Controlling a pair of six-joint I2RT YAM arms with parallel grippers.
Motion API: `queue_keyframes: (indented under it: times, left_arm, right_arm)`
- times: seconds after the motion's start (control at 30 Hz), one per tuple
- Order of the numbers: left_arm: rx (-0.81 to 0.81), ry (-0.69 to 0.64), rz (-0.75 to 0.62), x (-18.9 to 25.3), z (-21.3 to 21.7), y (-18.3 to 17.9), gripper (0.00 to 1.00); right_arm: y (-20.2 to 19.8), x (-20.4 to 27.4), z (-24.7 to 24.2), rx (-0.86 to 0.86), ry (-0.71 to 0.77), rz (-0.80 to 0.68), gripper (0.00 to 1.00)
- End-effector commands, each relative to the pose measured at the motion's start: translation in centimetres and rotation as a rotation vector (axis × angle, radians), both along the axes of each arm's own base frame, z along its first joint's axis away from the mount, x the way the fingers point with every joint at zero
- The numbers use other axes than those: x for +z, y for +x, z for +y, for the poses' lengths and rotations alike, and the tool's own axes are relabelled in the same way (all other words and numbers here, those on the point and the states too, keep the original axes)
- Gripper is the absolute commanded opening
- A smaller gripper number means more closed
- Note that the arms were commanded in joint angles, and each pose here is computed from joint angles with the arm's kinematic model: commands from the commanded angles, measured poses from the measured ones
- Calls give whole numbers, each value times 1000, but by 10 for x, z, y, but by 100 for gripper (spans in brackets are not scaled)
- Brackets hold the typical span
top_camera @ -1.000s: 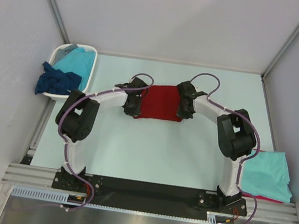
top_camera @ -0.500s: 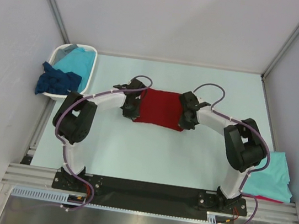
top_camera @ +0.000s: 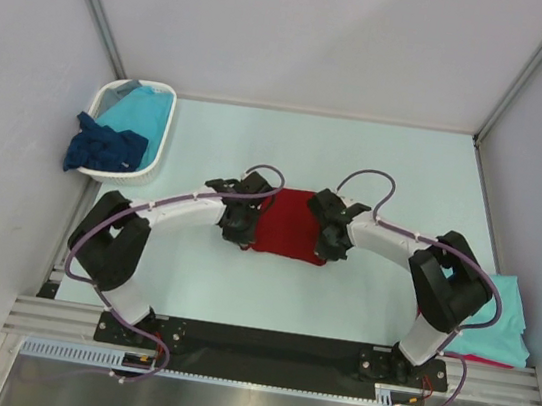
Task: Fold and stack the t-shirts
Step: Smooth out wrinkles on the folded tshirt
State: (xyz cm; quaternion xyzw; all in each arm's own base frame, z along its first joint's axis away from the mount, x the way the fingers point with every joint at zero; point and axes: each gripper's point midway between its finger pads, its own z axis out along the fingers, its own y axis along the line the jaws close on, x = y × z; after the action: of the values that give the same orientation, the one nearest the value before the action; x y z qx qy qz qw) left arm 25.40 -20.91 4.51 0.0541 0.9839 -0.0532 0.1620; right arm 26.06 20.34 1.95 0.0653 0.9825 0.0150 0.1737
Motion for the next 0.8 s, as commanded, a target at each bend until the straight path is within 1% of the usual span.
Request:
queue_keyframes:
  times: [0.0, 0.23, 0.27, 0.33, 0.37, 0.4, 0.43, 0.47, 0.5, 0.53, 0.57, 0.6, 0.63, 0.7, 0.77]
  left_arm:
    - [18, 0, 26, 1, 7, -23, 0]
    - [18, 22, 43, -5, 19, -38, 0]
    - [19, 22, 37, -4, 19, -37, 3]
    - [26, 21, -16, 7, 19, -28, 11]
    - [19, 18, -46, 15, 18, -23, 17]
    - [22, -6, -99, 33, 16, -16, 20]
    - [27, -36, -163, 55, 11, -4, 25]
    - [34, -46, -219, 73, 11, 4, 35]
    - [34, -63, -261, 90, 9, 10, 39]
    - [39, -119, -344, 126, 3, 21, 42]
    - [37, -118, -386, 142, 4, 27, 46]
    - [35, -120, -408, 155, 4, 29, 48]
    - [36, -139, -449, 176, 1, 36, 49]
    - [32, -123, -471, 185, 1, 42, 51]
    - [17, -110, -472, 181, -2, 47, 51]
  right_arm:
    - [-44, -11, -14, -10, -49, 125, 0]
    - [-57, -15, -16, -7, -60, 138, 0]
    - [-58, -16, -14, -4, -60, 139, 0]
    - [-52, -11, -9, 9, -46, 102, 17]
    - [-46, 0, -4, 19, -35, 62, 40]
    - [-41, 9, -2, 27, -30, 28, 51]
    - [-26, 28, 4, 27, -20, -37, 61]
    - [-18, 48, 8, 51, 1, -91, 78]
    - [-11, 61, 8, 50, 0, -125, 85]
    - [4, 89, 12, 46, 7, -194, 92]
    - [10, 102, 12, 71, -2, -227, 100]
    - [16, 117, 15, 71, 9, -259, 100]
    - [24, 137, 17, 69, 10, -299, 100]
    - [30, 144, 22, 94, 3, -310, 100]
    - [37, 147, 24, 91, -1, -320, 99]
